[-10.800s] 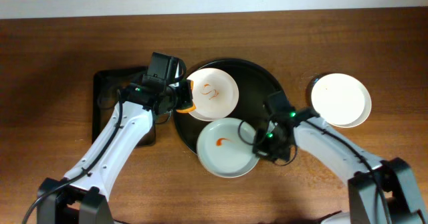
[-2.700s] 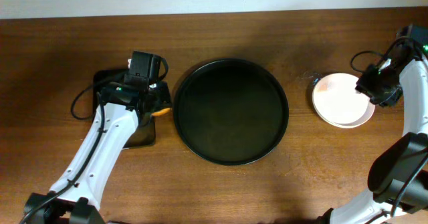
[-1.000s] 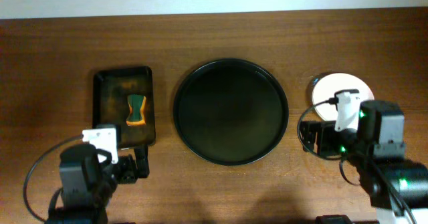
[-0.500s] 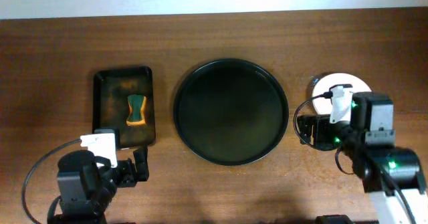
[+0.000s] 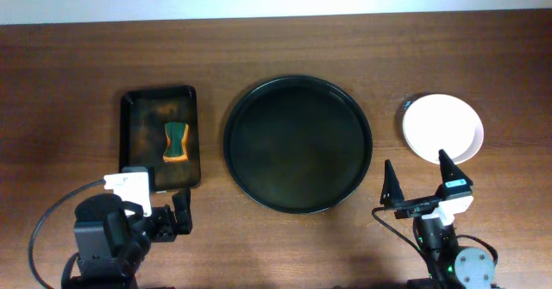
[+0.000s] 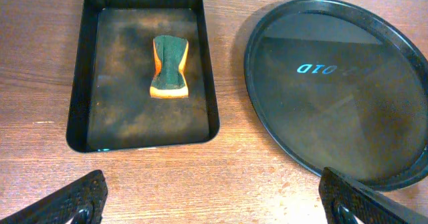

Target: Clean dirty plates on tray and stack at the side

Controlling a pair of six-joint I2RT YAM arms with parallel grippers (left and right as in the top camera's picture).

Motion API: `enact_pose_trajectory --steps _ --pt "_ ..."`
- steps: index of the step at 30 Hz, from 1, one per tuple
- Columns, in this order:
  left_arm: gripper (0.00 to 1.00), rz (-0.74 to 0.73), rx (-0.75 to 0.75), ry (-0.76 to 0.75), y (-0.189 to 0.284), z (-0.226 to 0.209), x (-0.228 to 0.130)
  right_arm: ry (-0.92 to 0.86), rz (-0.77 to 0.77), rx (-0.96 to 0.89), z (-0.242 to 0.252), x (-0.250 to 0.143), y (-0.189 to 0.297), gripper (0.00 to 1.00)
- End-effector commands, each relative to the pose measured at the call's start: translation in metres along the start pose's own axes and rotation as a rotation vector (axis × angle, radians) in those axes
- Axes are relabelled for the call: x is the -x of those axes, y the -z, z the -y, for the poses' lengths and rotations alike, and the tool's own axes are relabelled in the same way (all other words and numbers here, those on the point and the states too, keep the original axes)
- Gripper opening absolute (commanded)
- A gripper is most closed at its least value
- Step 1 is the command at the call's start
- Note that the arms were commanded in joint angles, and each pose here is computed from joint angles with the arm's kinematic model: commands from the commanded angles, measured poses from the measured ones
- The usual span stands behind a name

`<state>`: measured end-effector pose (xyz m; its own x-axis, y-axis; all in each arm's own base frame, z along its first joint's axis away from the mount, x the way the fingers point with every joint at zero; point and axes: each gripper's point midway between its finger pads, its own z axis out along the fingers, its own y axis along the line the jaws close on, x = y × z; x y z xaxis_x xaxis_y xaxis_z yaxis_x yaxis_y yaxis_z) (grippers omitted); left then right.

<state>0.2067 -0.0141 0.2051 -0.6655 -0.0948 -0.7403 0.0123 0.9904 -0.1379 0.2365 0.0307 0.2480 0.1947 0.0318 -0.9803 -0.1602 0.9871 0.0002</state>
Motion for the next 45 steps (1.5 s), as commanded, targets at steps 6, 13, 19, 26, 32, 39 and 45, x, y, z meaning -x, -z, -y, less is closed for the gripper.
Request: enact_pose_trajectory --steps 6,13,19,26,32,39,45 --pt "0.99 -0.013 -0.009 -0.017 0.000 0.001 -0.004 0.032 -0.276 -0.079 0.014 -0.091 0.012 0.99" --pt "0.99 -0.020 -0.008 -0.016 0.000 0.001 -0.006 0.031 -0.278 -0.078 0.014 -0.092 0.012 0.99" --pt "0.99 -0.020 -0.008 -0.016 0.000 0.001 -0.006 0.031 -0.278 -0.078 0.014 -0.092 0.012 0.99" --pt "0.99 -0.005 0.000 -0.019 0.003 0.000 -0.005 0.031 -0.278 -0.078 0.014 -0.092 0.012 0.99" --pt "0.99 0.223 0.021 -0.072 -0.013 -0.006 -0.023 0.031 -0.278 -0.078 0.014 -0.092 0.012 0.99" --pt "0.99 0.649 -0.016 -0.102 -0.045 -0.006 0.002 0.031 -0.278 -0.078 0.014 -0.092 0.012 0.99" --pt "0.99 0.648 0.000 -0.240 -0.060 -0.003 -0.010 0.031 -0.278 -0.078 0.014 -0.092 0.012 0.99"
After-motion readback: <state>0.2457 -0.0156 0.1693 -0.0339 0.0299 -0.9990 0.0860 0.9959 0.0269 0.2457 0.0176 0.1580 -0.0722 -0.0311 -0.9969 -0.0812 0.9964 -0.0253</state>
